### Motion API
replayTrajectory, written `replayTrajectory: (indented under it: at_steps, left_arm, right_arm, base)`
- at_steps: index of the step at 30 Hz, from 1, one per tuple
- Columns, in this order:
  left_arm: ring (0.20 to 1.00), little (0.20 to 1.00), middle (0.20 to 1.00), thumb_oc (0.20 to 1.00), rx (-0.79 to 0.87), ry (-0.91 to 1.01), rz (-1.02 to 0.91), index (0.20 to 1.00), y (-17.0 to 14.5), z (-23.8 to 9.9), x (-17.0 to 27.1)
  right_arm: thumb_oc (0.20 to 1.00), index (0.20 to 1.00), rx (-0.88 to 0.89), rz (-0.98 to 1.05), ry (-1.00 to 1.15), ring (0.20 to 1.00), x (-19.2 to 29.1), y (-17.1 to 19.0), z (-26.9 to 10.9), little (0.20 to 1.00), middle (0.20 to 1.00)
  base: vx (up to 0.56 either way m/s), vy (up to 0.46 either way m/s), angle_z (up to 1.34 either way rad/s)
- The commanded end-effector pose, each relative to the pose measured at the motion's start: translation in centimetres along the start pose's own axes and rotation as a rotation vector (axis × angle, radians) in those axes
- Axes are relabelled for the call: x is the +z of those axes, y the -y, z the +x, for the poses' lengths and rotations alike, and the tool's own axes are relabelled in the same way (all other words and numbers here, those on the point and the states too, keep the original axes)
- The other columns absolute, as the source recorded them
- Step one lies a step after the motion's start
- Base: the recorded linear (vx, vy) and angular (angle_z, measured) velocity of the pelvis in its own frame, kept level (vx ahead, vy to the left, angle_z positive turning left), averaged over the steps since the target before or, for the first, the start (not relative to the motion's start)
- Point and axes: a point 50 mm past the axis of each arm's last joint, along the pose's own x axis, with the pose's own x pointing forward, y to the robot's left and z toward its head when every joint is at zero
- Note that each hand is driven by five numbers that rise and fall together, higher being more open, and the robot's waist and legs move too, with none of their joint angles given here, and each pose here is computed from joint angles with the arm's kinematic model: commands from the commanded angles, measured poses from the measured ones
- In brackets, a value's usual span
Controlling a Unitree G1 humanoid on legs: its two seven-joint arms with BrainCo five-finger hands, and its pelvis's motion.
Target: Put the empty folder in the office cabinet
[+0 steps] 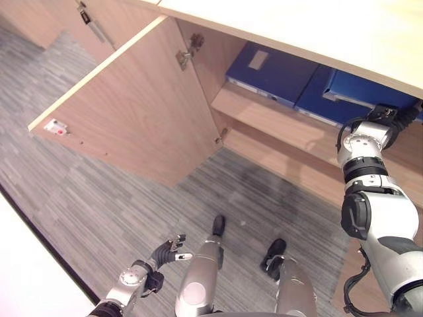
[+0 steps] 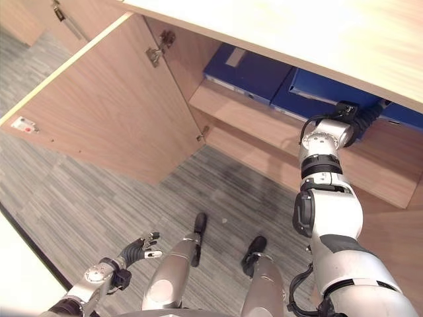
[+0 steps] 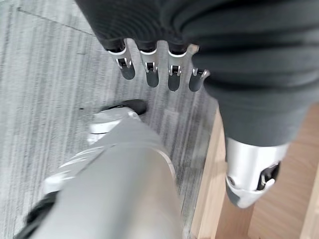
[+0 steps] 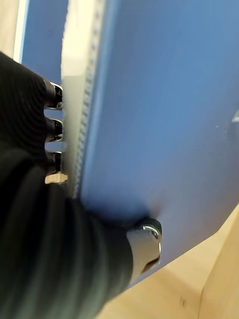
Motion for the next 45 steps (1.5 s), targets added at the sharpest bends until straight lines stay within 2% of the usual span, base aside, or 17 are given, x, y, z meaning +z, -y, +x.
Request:
replayTrajectory:
  at_steps: [1,8,11,14,21,28,45]
  left_arm:
    - [1.0,1.0,1.0,1.0,-0.006,-0.011,0.095,1.0,-0.7,-0.4,0.0]
    - [1.0,1.0,1.0,1.0,0.034,0.03,0.15,1.0,-2.6,-0.5,1.9]
    - [1.0,1.0,1.0,1.0,0.097,0.054,0.138,1.0,-4.1,-0.8,2.6]
    - [1.0,1.0,1.0,1.0,0.095,0.061,0.135,1.0,-4.1,-0.8,2.8]
    - [1.0,1.0,1.0,1.0,0.048,0.051,0.17,1.0,-3.6,-0.5,2.8]
    - [1.0,1.0,1.0,1.0,-0.055,0.07,0.141,1.0,-1.6,-1.2,2.2]
    - [1.0,1.0,1.0,1.0,-0.186,0.117,0.154,1.0,0.7,-1.4,3.5]
  right_arm:
    - [0.2,0.2,0.269,-0.001,0.071,0.2,1.9,-5.2,-0.5,0.2,0.2]
    - [0.2,0.2,0.239,-0.028,0.048,0.2,1.2,-3.7,-0.6,0.2,0.2]
    - [0.2,0.2,0.252,0.005,-0.003,0.2,-0.5,-4.6,-1.3,0.2,0.2]
    - [0.2,0.2,0.233,0.015,-0.035,0.2,-1.3,-4.6,-1.5,0.2,0.2]
    - [0.2,0.2,0.253,0.015,0.021,0.2,0.7,-5.3,-0.7,0.2,0.2]
    - [0.2,0.2,0.274,-0.02,0.066,0.2,2.6,-6.1,0.1,0.2,0.2]
    - [0.2,0.2,0.305,-0.059,0.059,0.2,2.9,-8.4,0.2,0.2,0.2]
  base:
    - [0.14,0.15,-0.24]
    - [0.11,0.092,0.1]
    - [0.04,0.118,0.09]
    - [0.06,-0.009,-0.16]
    - [0.08,-0.105,-0.21]
    - [0.03,-0.045,0.0]
    - [0.0,-0.063,-0.02]
